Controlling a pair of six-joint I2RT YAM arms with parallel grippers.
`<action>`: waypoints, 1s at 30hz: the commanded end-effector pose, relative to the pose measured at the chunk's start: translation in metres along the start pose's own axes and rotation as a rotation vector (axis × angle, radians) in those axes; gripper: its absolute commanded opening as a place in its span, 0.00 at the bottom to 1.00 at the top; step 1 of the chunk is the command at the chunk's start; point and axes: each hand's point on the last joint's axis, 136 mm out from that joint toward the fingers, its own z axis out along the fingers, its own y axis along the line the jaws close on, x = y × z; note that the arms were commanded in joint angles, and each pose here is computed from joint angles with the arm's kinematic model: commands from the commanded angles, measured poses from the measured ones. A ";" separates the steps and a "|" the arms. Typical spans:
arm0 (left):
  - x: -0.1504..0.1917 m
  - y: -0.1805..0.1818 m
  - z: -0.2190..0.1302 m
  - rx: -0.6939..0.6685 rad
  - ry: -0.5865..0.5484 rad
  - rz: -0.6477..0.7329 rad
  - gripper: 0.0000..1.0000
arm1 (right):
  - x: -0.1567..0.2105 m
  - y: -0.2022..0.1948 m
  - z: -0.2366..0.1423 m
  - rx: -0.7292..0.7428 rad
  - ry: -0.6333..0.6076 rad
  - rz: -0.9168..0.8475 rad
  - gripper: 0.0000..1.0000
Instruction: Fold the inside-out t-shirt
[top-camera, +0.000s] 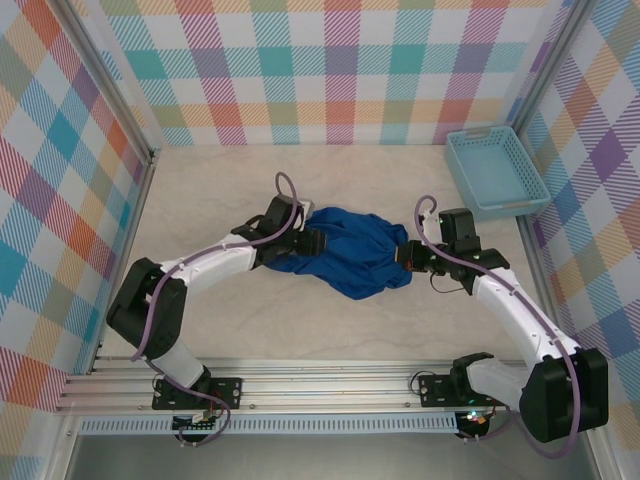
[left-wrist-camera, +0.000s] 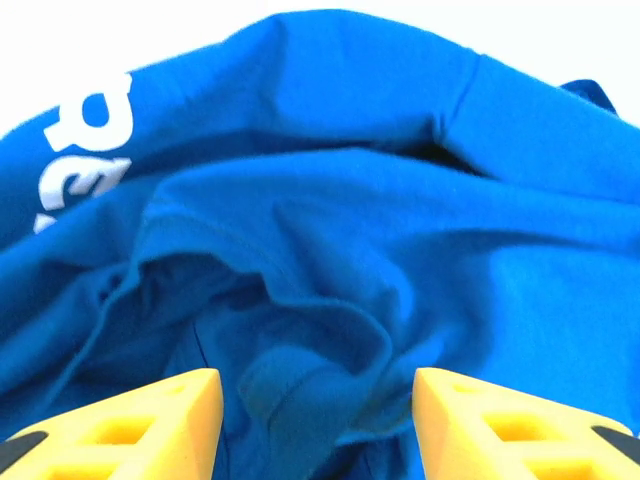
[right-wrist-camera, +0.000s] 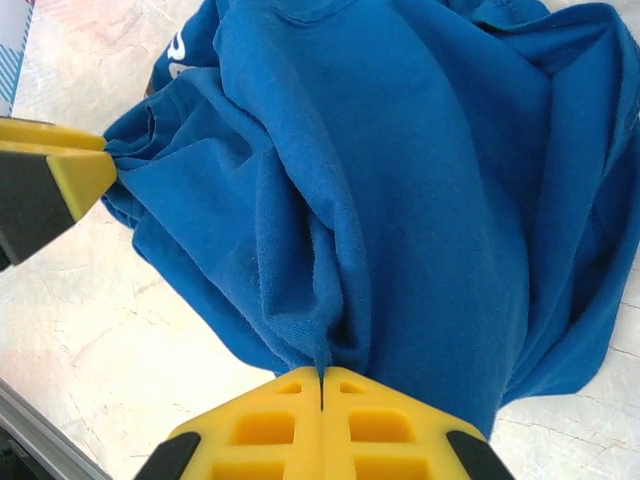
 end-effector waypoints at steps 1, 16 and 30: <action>0.004 0.020 0.007 -0.095 0.041 0.033 0.46 | 0.000 0.006 -0.003 -0.022 -0.008 -0.036 0.00; -0.074 -0.016 -0.086 0.253 -0.218 -0.108 0.00 | -0.025 -0.002 -0.030 0.100 -0.156 -0.088 0.00; -0.181 -0.048 -0.315 0.534 -0.792 -0.120 0.00 | -0.151 0.079 -0.152 0.029 -0.702 -0.210 0.00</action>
